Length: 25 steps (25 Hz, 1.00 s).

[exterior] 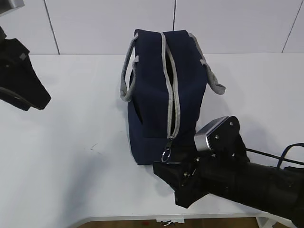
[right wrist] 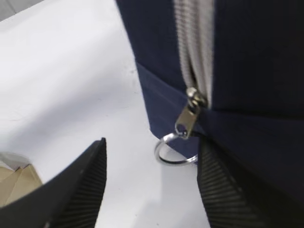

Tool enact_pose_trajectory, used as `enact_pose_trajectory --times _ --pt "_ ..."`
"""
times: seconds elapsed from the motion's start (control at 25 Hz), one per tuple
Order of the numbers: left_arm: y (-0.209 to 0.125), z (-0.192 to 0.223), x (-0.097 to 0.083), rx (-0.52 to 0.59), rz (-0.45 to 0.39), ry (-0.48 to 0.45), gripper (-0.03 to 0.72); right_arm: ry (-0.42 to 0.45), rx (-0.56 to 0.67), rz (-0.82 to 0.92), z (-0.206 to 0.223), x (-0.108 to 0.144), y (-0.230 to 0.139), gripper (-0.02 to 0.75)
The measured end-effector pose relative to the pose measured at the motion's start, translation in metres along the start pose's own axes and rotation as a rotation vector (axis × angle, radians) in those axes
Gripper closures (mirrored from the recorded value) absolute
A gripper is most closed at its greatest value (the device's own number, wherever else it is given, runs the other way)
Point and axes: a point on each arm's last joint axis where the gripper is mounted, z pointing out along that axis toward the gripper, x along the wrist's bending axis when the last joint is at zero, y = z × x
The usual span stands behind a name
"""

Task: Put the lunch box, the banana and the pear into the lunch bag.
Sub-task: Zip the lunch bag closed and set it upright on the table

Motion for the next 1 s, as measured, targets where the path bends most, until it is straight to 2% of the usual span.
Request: enact_pose_trajectory --times 0.24,0.52,0.88,1.0 --pt "0.0000 0.0000 -0.0002 0.000 -0.001 -0.002 0.381 0.031 -0.003 -0.025 0.0010 0.0025 0.0013 0.269" --pt "0.0001 0.0000 -0.0006 -0.001 -0.002 -0.006 0.381 -0.017 0.000 0.008 0.0015 -0.0019 0.0016 0.274" --pt "0.0004 0.0000 -0.0020 -0.005 -0.009 -0.022 0.381 -0.030 0.025 0.013 0.0014 -0.0031 -0.0007 0.430" --pt "0.0006 0.0000 -0.0027 -0.006 -0.012 -0.030 0.381 -0.035 0.038 0.014 0.0014 -0.0036 -0.0020 0.458"
